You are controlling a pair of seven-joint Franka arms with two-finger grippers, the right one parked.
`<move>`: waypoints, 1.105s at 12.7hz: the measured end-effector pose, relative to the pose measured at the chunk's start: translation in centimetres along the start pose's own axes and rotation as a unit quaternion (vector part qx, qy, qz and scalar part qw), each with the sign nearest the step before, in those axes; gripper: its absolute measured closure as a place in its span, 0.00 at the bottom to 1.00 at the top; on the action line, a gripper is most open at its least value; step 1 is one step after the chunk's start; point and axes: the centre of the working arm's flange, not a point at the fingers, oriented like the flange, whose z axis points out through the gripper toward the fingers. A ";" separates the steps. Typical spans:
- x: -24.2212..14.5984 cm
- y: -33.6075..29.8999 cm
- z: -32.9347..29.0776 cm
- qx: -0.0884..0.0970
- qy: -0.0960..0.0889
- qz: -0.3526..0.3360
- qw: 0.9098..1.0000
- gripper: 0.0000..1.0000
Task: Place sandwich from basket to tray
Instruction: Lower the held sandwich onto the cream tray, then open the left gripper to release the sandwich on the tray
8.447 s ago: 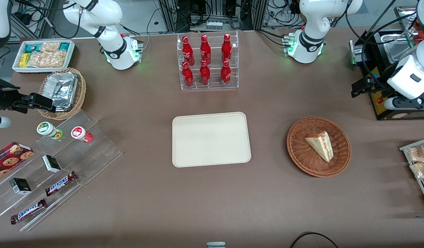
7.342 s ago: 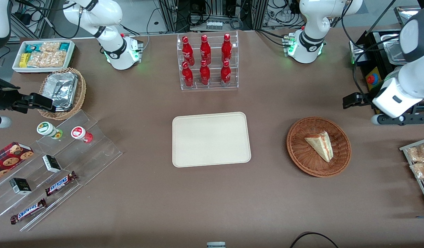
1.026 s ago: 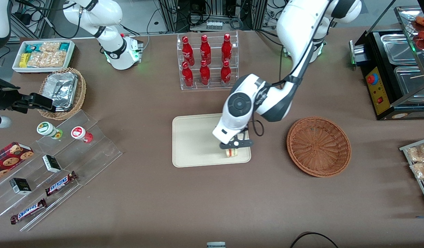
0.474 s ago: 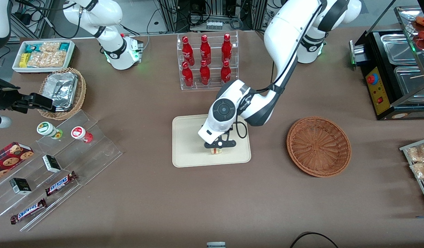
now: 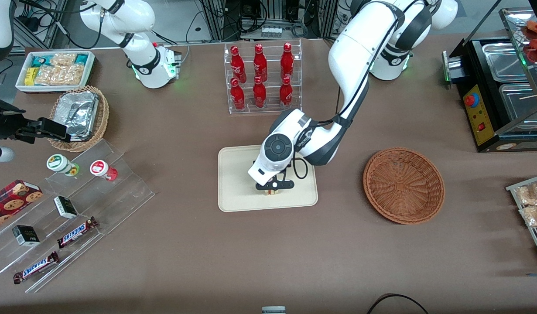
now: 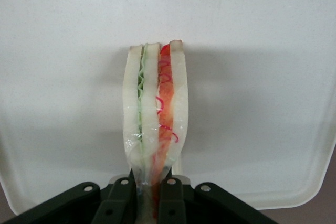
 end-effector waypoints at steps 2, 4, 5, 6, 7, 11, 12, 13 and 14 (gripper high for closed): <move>0.0 0.0 0.0 -0.001 0.000 -0.006 1.000 0.85; 0.1 0.1 -0.1 -0.002 0.001 -0.017 1.000 0.85; 0.1 0.1 -0.1 -0.002 0.001 -0.019 1.000 0.85; 0.1 0.1 0.0 -0.001 0.000 -0.020 1.000 0.85; 0.1 0.1 0.1 -0.001 0.000 -0.021 1.000 0.85; -0.1 0.2 1.0 0.002 -0.005 -0.021 1.000 0.52; -0.1 0.3 0.8 0.001 -0.004 -0.020 1.000 0.44; 0.0 0.5 0.4 -0.003 -0.001 -0.020 1.000 0.32; 0.1 0.7 -0.2 -0.007 0.003 -0.019 1.000 0.21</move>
